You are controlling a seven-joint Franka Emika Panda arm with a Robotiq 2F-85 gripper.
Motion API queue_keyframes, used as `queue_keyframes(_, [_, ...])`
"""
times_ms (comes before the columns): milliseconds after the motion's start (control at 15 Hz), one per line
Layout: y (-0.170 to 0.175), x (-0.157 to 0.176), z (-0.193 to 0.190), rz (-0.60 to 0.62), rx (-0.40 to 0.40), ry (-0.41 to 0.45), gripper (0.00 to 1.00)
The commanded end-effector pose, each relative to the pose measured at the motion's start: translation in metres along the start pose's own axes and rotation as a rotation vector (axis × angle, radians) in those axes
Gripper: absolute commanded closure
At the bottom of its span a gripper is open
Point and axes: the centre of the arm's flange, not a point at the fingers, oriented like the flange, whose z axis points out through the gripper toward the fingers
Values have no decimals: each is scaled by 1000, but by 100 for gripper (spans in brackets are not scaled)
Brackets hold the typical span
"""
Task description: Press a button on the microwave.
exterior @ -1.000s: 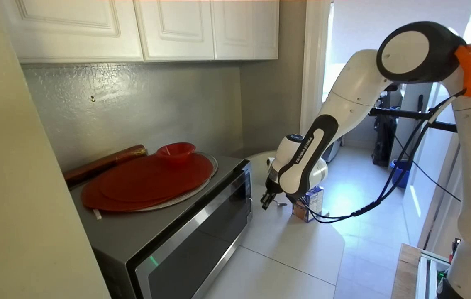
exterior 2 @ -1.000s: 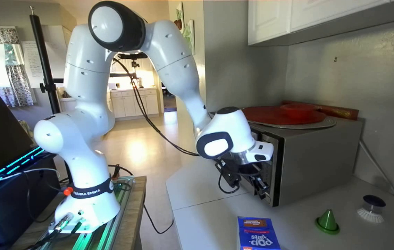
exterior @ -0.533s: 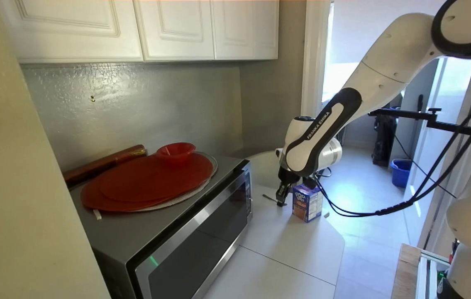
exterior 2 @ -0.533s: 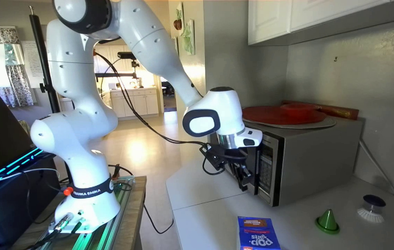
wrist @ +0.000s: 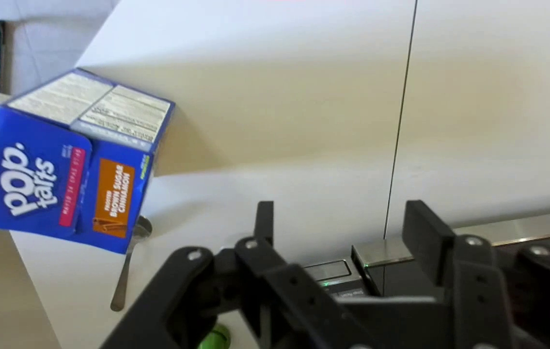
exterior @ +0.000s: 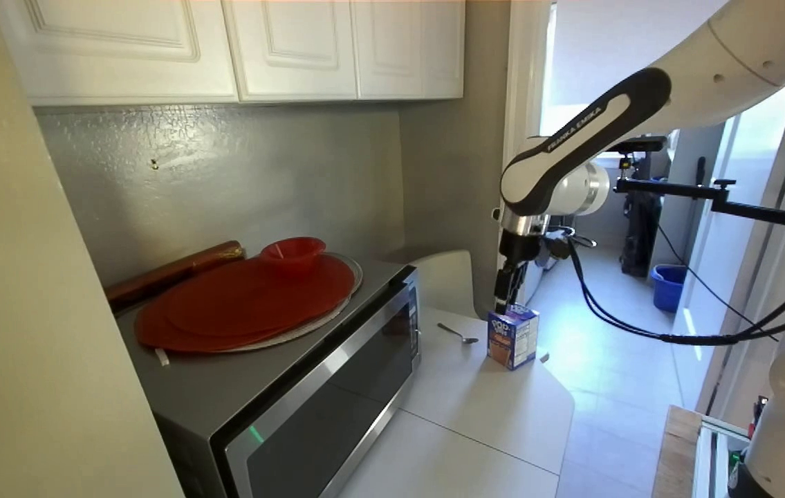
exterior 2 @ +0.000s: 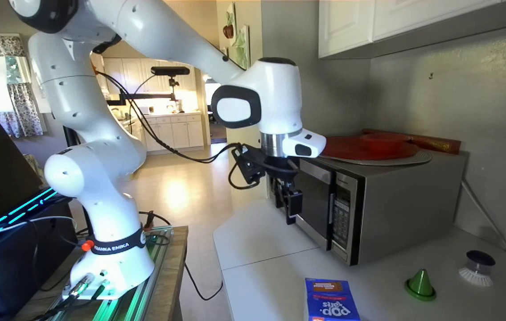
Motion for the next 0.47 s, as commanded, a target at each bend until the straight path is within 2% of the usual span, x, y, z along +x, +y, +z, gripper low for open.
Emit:
queue_keyframes(0, [4,-25,-52,51,10,-44,1])
queue_keyframes(133, [8,-31,-69,68,36,-50,0])
queue_keyframes(200, [13,-26,-48,52,30,-36,2])
queue_keyframes(400, [13,-31,-63,59,44,-28,0])
